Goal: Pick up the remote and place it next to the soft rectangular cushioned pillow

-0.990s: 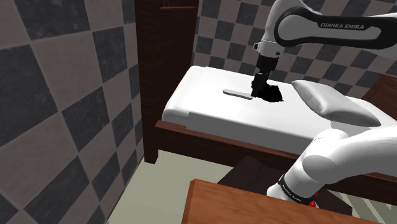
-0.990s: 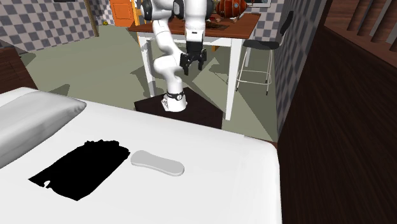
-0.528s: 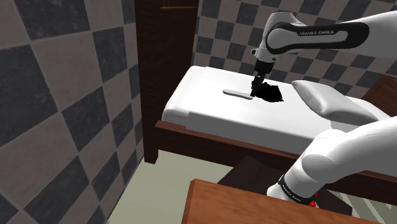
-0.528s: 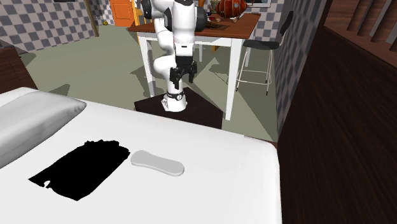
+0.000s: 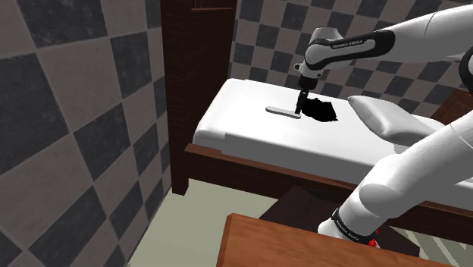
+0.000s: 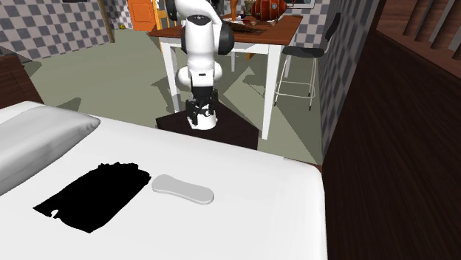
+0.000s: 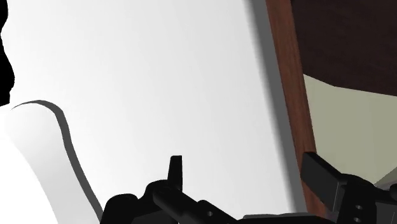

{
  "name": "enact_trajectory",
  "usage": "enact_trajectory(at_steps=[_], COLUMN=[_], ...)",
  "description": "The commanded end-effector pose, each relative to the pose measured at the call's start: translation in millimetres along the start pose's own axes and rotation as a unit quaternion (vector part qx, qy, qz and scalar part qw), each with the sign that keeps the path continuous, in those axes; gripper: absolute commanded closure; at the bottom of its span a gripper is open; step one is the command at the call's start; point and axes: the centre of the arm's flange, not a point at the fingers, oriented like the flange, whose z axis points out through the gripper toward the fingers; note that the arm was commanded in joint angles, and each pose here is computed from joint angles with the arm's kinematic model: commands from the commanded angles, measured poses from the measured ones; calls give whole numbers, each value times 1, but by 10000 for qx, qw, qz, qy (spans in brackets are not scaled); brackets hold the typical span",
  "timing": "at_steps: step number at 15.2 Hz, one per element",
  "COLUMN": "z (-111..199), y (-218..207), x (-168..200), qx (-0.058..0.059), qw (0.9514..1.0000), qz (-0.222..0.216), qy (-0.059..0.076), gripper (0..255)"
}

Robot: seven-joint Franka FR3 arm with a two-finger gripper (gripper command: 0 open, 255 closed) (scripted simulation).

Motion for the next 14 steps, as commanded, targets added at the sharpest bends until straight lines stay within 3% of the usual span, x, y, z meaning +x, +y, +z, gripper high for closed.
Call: enact_trajectory(at_steps=[1,14], z=[11,77], y=[25,171], x=[4,58], qx=[-21,-91], qw=[9999,9952], qz=[-138,-960], qy=[17,151], gripper=[0,0])
